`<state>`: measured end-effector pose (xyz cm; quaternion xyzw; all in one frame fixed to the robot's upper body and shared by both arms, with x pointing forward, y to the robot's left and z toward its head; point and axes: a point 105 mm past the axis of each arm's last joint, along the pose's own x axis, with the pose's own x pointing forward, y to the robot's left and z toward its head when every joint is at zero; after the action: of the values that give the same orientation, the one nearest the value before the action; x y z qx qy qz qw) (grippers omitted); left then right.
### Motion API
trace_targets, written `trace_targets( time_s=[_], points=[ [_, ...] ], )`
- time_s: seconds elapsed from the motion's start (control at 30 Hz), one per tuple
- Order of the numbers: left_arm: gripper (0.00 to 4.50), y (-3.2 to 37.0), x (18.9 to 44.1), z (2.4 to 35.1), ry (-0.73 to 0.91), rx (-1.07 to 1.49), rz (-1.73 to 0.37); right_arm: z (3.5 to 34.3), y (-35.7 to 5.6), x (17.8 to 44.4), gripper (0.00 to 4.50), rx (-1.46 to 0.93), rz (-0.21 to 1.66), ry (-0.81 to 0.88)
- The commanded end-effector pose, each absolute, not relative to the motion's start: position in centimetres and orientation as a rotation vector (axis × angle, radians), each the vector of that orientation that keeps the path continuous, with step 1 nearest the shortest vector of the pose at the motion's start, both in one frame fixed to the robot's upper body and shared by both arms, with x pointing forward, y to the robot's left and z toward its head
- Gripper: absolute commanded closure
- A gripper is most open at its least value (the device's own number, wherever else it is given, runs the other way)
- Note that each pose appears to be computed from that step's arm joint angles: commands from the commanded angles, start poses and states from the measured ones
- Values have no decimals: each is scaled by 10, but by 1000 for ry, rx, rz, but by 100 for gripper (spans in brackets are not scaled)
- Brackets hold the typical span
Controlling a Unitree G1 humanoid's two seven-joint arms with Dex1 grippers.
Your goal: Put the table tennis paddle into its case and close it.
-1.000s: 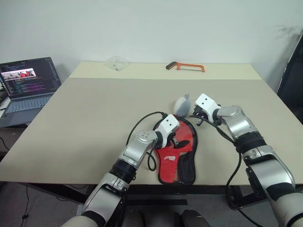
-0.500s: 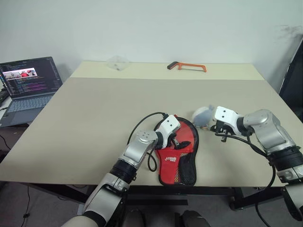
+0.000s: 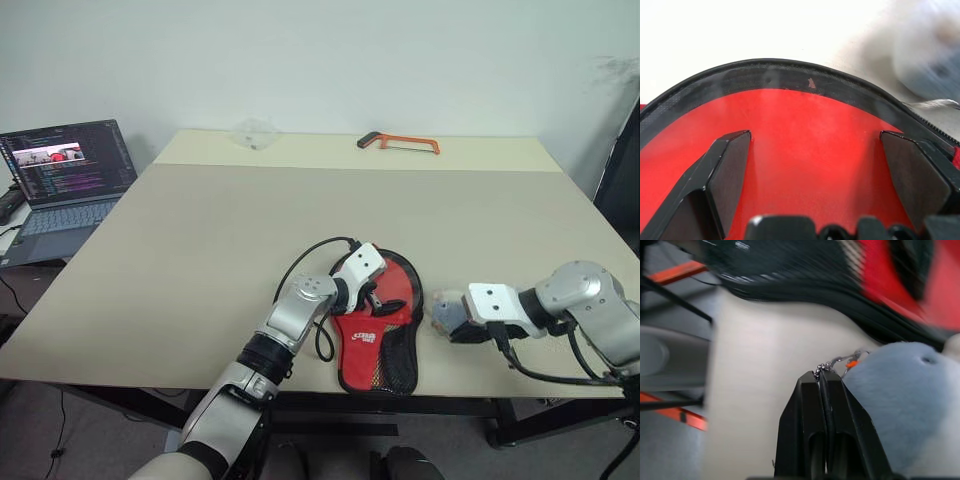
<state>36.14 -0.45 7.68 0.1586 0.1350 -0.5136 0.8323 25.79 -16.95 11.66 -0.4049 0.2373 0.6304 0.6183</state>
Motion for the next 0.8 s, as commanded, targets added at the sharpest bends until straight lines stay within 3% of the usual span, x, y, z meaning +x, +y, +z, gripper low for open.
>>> trace_targets(
  time_s=[0.03,0.43,0.63,0.8],
  points=[
    [2,13,347,17,524,410,-1070,120,-159,227,448,-947,1605,537],
    [2,10,347,14,547,443,-1089,100,-142,148,448,-914,1892,579],
    [2,10,349,13,552,456,-1094,101,-137,146,448,-894,1872,575],
    [2,9,351,14,552,458,-1097,107,-146,175,448,-965,1719,565]
  ],
)
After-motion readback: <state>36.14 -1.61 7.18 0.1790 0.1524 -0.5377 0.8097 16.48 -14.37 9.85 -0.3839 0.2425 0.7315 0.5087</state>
